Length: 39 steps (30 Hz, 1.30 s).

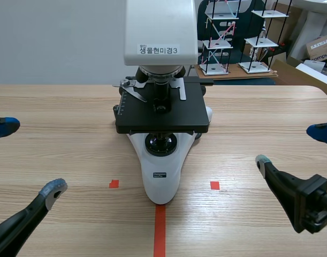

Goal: Return to the home posture

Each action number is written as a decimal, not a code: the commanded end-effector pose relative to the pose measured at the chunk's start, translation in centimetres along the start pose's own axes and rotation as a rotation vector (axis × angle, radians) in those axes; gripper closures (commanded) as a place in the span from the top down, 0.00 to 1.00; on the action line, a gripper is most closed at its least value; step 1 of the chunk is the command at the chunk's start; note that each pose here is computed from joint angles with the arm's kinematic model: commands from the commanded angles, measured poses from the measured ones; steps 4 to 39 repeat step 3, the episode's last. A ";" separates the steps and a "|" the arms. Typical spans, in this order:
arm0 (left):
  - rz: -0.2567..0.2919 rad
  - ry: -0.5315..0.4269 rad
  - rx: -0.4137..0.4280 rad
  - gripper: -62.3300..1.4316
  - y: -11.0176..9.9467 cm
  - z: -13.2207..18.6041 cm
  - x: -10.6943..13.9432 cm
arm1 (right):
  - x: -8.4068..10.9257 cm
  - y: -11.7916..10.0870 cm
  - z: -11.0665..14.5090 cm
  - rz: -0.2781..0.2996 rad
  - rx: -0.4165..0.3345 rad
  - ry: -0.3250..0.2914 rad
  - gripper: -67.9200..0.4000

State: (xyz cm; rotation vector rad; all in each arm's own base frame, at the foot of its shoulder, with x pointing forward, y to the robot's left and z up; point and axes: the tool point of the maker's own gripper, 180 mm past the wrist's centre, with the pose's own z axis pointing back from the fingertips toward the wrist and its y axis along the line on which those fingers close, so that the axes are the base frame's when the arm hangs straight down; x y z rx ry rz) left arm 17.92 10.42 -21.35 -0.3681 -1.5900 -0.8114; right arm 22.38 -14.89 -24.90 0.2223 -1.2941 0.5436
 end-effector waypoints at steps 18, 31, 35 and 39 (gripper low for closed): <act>0.001 -0.025 0.015 0.93 0.3 -0.1 0.5 | 1.1 0.3 -0.2 0.002 0.010 -0.036 0.91; 0.001 -0.025 0.015 0.93 0.3 -0.1 0.5 | 1.1 0.3 -0.2 0.002 0.010 -0.036 0.91; 0.001 -0.025 0.015 0.93 0.3 -0.1 0.5 | 1.1 0.3 -0.2 0.002 0.010 -0.036 0.91; 0.001 -0.025 0.015 0.93 0.3 -0.1 0.5 | 1.1 0.3 -0.2 0.002 0.010 -0.036 0.91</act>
